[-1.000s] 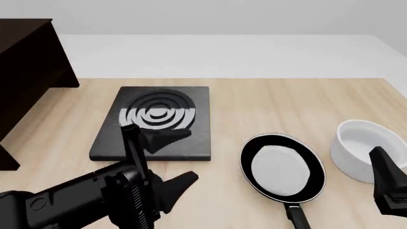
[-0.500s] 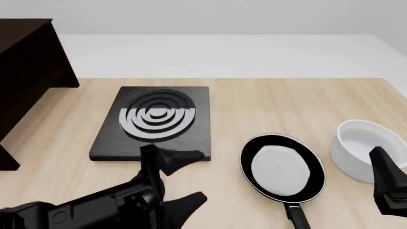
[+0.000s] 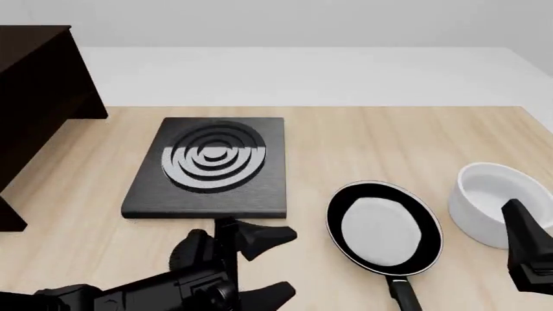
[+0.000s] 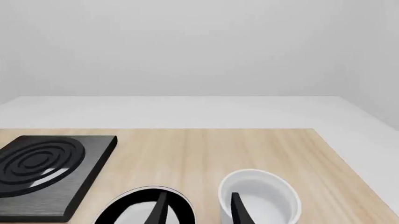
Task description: Put the frying pan under the cabinet shelf.
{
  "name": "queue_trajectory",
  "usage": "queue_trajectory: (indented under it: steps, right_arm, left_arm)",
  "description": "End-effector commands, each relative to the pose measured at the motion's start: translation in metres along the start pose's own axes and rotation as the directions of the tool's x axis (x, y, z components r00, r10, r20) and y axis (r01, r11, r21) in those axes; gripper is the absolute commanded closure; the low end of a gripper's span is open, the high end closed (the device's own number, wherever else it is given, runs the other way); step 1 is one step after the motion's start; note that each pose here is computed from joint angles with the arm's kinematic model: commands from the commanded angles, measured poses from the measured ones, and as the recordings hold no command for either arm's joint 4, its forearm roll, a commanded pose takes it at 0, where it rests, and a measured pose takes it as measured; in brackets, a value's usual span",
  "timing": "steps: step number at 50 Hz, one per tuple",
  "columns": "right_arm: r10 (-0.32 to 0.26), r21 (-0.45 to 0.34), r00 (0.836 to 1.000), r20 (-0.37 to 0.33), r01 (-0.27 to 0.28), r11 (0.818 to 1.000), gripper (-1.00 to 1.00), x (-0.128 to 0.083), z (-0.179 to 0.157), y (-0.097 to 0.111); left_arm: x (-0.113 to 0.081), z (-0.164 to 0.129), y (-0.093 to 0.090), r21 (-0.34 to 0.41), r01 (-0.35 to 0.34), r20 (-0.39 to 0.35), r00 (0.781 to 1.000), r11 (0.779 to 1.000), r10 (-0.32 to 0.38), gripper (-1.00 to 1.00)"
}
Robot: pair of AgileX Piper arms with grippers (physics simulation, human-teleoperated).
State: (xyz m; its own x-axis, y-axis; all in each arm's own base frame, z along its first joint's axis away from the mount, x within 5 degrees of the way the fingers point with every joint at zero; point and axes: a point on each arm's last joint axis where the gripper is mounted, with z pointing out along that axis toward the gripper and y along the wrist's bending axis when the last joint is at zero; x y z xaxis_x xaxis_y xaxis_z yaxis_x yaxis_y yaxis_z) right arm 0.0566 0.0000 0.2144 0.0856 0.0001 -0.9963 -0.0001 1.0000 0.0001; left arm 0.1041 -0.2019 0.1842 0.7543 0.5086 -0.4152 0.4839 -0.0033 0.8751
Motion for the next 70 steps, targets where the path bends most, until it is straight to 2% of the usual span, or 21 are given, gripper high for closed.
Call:
queue_trajectory:
  steps: [1, 49, 70]
  right_arm:
    - [0.0, 0.0, 1.0, 0.0, 0.0, 1.0, -1.0, 0.0, 0.0, 0.0]
    - [0.0, 0.0, 1.0, 0.0, 0.0, 1.0, -1.0, 0.0, 0.0, 0.0]
    - [0.0, 0.0, 1.0, 0.0, 0.0, 1.0, -1.0, 0.0, 0.0, 0.0]
  left_arm:
    - [-0.005, 0.007, -0.006, 0.021, -0.001, 0.02, 1.0, 1.0, 0.001, -1.0]
    - [-0.014, 0.033, -0.024, 0.064, -0.016, 0.063, 0.998, 0.998, 0.012, -1.0]
    - [-0.026, 0.049, -0.03, 0.095, -0.034, 0.097, 0.995, 0.995, 0.025, -1.0]
